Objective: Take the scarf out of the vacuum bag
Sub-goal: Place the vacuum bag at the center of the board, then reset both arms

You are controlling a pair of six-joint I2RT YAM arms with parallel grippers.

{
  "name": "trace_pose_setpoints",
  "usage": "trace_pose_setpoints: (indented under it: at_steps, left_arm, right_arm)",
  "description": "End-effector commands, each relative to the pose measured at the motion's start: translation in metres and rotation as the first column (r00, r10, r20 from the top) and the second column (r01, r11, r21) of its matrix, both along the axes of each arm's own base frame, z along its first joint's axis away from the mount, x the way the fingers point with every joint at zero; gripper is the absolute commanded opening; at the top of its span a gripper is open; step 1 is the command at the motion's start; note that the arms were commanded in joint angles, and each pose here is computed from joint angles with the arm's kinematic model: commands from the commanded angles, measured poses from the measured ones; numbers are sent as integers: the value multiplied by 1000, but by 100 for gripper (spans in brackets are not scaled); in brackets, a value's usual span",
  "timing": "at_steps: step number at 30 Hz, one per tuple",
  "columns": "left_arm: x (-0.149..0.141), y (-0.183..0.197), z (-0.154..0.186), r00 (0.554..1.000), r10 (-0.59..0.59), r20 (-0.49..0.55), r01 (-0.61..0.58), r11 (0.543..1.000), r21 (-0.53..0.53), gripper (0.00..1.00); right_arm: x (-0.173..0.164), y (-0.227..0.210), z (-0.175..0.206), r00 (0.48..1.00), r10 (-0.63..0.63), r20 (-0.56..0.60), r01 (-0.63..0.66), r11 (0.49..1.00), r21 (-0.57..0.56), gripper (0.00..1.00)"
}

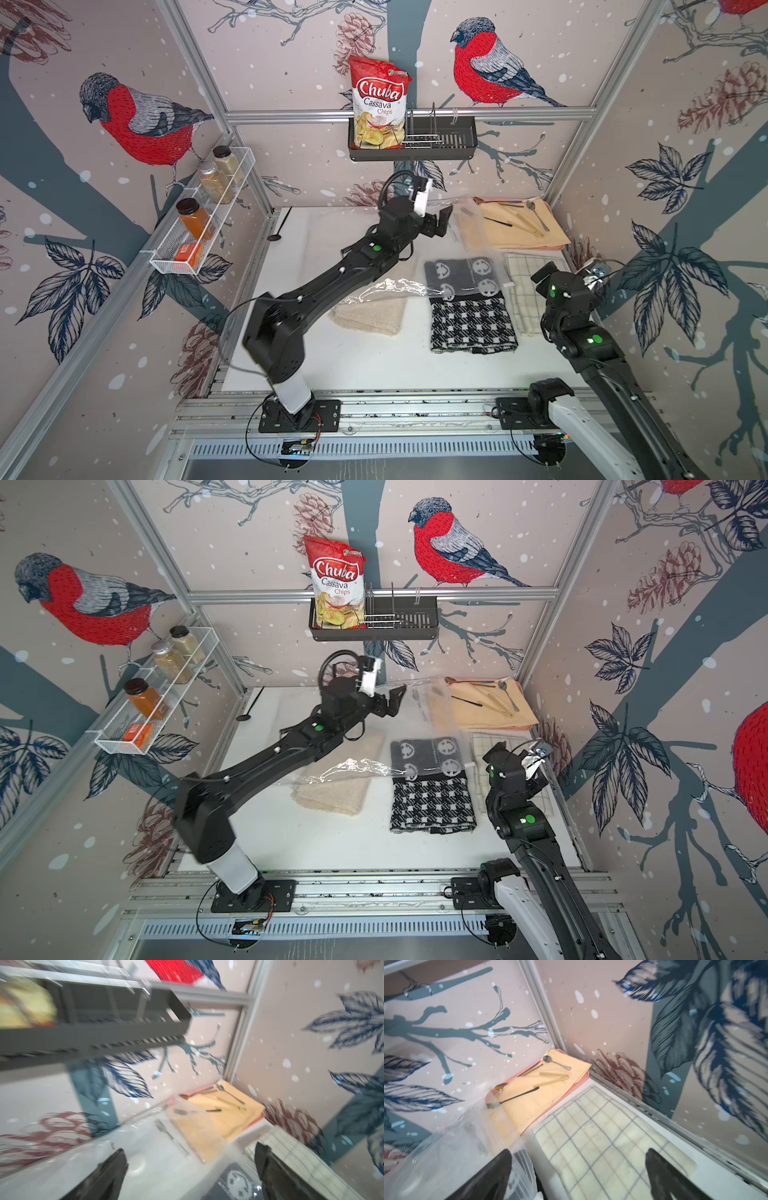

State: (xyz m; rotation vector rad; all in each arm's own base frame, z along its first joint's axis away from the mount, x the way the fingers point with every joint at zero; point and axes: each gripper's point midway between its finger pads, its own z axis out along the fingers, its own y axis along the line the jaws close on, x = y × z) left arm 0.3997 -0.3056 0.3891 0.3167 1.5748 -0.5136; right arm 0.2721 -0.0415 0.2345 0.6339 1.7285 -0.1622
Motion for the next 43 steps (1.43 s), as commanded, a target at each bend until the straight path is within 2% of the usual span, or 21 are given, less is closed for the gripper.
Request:
trace_pose_setpoints:
  at_steps: [1, 4, 6, 7, 8, 9, 12, 14, 15, 17, 18, 20, 21, 22, 23, 25, 27, 31, 33, 37, 43]
  left_arm:
    - [-26, 131, 55, 871, 471, 139, -430, 868, -246, 99]
    - [-46, 194, 11, 821, 554, 135, -529, 828, -185, 99]
    - [-53, 241, -29, 750, 659, 58, -646, 749, -149, 99]
    - [-55, 256, -47, 747, 663, 51, -654, 746, -124, 98]
    - [-59, 263, -60, 760, 643, 92, -636, 766, -99, 98]
    - [-69, 271, -73, 746, 647, 157, -641, 762, -95, 98]
    - [-116, 295, -108, 633, 691, 349, -678, 713, -179, 99]
    - [-114, 298, -133, 615, 693, 376, -724, 686, -78, 99]
    - [-103, 296, -148, 618, 700, 357, -748, 664, -7, 99]
    - [-87, 276, -176, 699, 618, 360, -698, 699, 156, 98]
    - [-84, 273, -188, 720, 600, 348, -683, 702, 203, 98]
    - [-78, 285, -214, 702, 649, 293, -712, 656, 253, 98]
    - [-79, 289, -217, 691, 657, 301, -723, 642, 257, 99]
    - [-83, 301, -213, 626, 721, 298, -780, 591, 207, 99]
    - [-84, 306, -215, 620, 733, 279, -783, 599, 168, 98]
    - [-77, 307, -223, 672, 698, 249, -738, 658, 147, 98]
    - [-75, 318, -225, 655, 725, 213, -754, 647, 115, 97]
    - [-65, 323, -240, 690, 710, 142, -724, 679, 121, 99]
    - [-57, 326, -240, 671, 726, 148, -741, 659, 127, 98]
    - [-39, 332, -251, 675, 735, 68, -734, 660, 160, 98]
    - [-37, 336, -253, 671, 740, 47, -737, 658, 156, 98]
  right_arm:
    - [18, 19, 26, 951, 155, 267, -108, 978, -181, 100]
    - [16, 24, 4, 924, 223, 312, -109, 933, -342, 100]
    - [28, 14, -18, 954, 169, 247, -84, 943, -322, 100]
    - [36, 10, -31, 968, 148, 203, -86, 953, -289, 100]
    - [44, 12, -40, 973, 163, 165, -112, 954, -280, 100]
    - [49, 17, -47, 972, 190, 138, -145, 948, -282, 100]
    - [53, 19, -56, 962, 214, 169, -161, 946, -280, 100]
    - [59, 23, -61, 956, 242, 164, -185, 935, -301, 100]
    - [60, 26, -66, 953, 261, 155, -202, 926, -318, 100]
    - [58, 32, -68, 938, 304, 168, -233, 909, -346, 100]
    - [58, 33, -71, 935, 311, 167, -239, 906, -350, 100]
    - [57, 29, -77, 941, 289, 175, -218, 915, -339, 100]
    - [55, 26, -80, 943, 277, 187, -205, 921, -331, 100]
    - [54, 22, -82, 943, 265, 200, -191, 926, -327, 100]
    - [52, 18, -75, 945, 229, 235, -141, 930, -340, 100]
    - [53, 17, -78, 954, 208, 215, -129, 934, -332, 100]
    - [61, 16, -82, 960, 205, 191, -136, 936, -325, 100]
    - [69, 15, -87, 965, 208, 162, -150, 938, -312, 100]
    - [68, 15, -87, 964, 207, 164, -149, 938, -312, 100]
    - [75, 16, -92, 965, 225, 137, -176, 938, -299, 100]
    - [80, 16, -93, 963, 238, 126, -194, 937, -292, 100]
